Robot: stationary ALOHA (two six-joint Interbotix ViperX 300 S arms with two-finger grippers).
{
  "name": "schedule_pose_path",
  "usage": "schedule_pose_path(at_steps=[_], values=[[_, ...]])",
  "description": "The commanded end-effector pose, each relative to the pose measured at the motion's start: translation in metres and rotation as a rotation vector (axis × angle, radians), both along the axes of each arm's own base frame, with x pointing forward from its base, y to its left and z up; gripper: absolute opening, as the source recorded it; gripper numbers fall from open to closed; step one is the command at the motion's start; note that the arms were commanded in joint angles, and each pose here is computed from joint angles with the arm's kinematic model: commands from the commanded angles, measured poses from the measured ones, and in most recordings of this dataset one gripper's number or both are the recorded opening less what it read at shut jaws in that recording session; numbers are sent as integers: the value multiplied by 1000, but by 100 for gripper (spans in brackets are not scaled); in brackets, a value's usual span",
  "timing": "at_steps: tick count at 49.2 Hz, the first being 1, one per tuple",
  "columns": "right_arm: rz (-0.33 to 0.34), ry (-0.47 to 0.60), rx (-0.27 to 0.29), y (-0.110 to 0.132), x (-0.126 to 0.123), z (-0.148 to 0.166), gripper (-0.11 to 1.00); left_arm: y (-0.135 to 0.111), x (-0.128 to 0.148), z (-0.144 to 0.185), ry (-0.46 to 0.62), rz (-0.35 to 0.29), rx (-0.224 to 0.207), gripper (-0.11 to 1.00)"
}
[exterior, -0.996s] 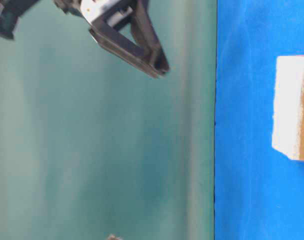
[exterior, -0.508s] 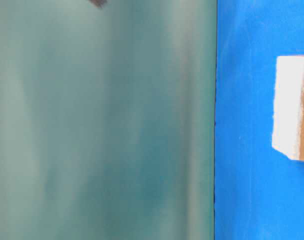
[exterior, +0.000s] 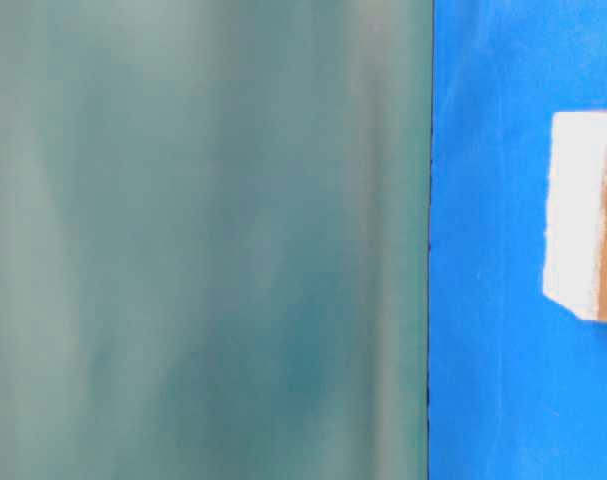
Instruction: Hand over the sponge with the left arm and wipe it with the right arm.
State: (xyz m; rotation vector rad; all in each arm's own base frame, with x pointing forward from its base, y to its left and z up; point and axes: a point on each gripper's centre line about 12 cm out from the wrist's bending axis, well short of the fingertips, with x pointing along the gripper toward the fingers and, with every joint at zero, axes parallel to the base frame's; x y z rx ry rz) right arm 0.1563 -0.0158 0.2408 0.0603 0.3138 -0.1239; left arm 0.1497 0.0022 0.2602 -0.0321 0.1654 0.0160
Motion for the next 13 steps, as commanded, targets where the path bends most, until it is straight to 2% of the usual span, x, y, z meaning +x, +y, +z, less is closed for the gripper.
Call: schedule_pose_path(at_steps=[1, 7, 13], values=[[8, -38, 10, 2, -2, -1, 73, 0, -3, -1, -11, 1, 0, 81], [18, -88, 19, 3, -3, 2, 72, 0, -6, -12, 1, 2, -3, 81], [19, -87, 18, 3, -2, 1, 72, 0, -6, -16, 5, 2, -3, 81]])
